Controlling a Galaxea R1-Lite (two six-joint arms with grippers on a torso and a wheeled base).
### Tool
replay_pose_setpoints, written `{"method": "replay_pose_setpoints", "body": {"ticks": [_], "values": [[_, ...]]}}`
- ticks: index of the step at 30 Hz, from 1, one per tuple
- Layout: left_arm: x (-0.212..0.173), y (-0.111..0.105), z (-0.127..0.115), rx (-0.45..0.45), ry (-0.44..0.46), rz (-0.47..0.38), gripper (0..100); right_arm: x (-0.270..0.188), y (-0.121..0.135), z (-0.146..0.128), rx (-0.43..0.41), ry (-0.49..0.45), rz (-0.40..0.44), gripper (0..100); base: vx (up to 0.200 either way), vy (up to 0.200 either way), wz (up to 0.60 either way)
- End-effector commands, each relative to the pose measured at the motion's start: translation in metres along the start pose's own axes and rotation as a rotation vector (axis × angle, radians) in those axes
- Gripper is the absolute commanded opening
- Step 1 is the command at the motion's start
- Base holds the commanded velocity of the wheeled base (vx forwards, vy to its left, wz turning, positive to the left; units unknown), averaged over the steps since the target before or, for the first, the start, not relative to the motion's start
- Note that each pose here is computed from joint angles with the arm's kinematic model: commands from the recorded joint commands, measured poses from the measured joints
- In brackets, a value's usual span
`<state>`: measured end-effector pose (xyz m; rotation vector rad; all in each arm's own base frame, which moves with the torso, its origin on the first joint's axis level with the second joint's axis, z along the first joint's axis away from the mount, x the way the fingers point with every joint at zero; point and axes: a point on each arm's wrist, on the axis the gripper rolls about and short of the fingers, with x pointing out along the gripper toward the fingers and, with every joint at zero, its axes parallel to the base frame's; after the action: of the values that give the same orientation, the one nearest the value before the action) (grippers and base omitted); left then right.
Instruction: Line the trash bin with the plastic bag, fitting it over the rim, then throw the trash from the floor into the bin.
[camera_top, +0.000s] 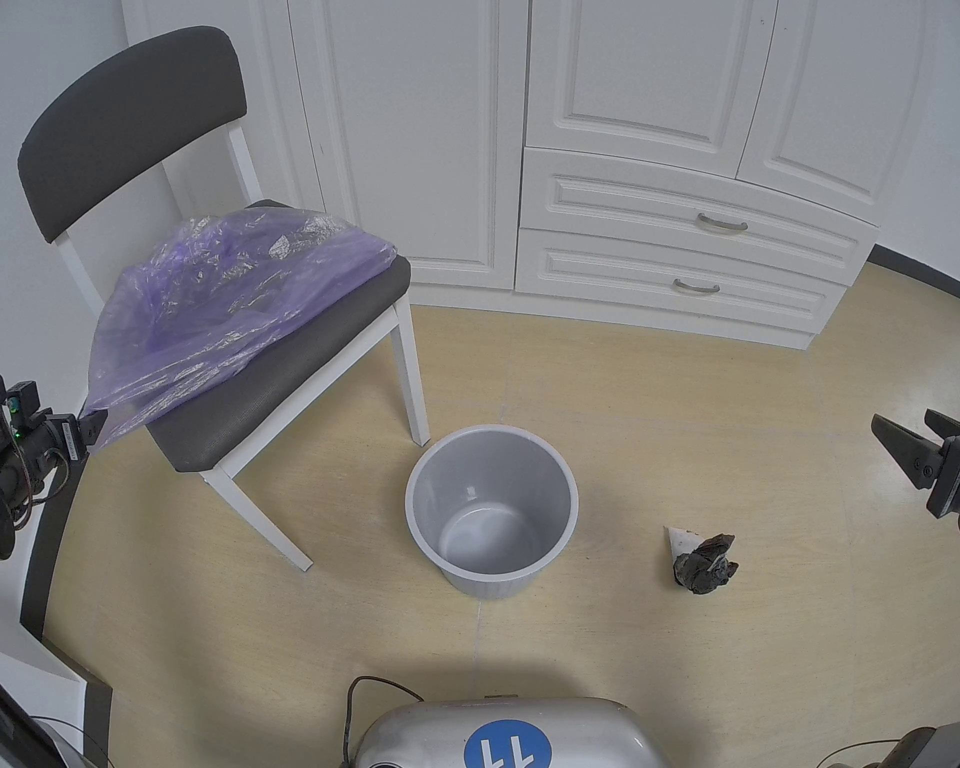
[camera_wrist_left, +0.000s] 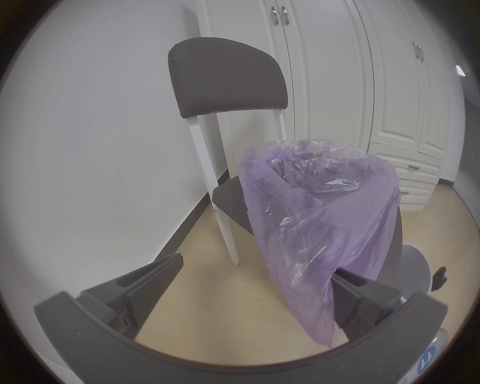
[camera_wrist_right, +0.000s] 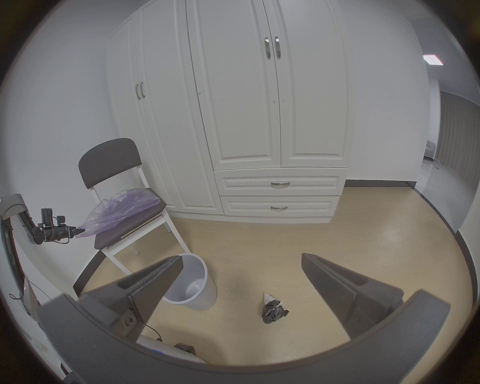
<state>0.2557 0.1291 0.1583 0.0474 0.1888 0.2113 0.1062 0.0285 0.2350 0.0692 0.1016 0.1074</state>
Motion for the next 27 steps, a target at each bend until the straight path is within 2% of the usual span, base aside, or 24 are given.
{"method": "replay_pose_setpoints", "body": {"ticks": [1,9,10,13,19,27], "values": [[0.004,0.003,-0.019,-0.054,0.021,-0.001,100,-0.001,0.0,0.0,0.001,-0.003,0.0,100,0.0,0.0,0.0],[0.002,0.002,-0.024,-0.118,-0.053,0.002,100,-0.001,0.0,0.0,0.001,-0.003,0.002,100,0.0,0.0,0.0],[0.0,0.001,-0.017,-0.137,-0.106,-0.001,100,-0.002,0.001,0.0,0.0,-0.003,0.015,100,0.0,0.0,0.0],[-0.006,-0.002,-0.011,-0.127,-0.165,-0.006,100,-0.003,0.005,0.0,-0.004,-0.004,0.046,100,0.0,0.0,0.0],[-0.005,-0.011,-0.013,-0.125,-0.157,-0.034,100,-0.005,0.005,-0.001,-0.005,-0.009,0.054,100,0.0,0.0,0.0],[0.002,-0.011,-0.018,-0.13,-0.154,-0.037,100,-0.011,0.005,0.001,-0.006,-0.029,0.07,100,0.0,0.0,0.0]]}}
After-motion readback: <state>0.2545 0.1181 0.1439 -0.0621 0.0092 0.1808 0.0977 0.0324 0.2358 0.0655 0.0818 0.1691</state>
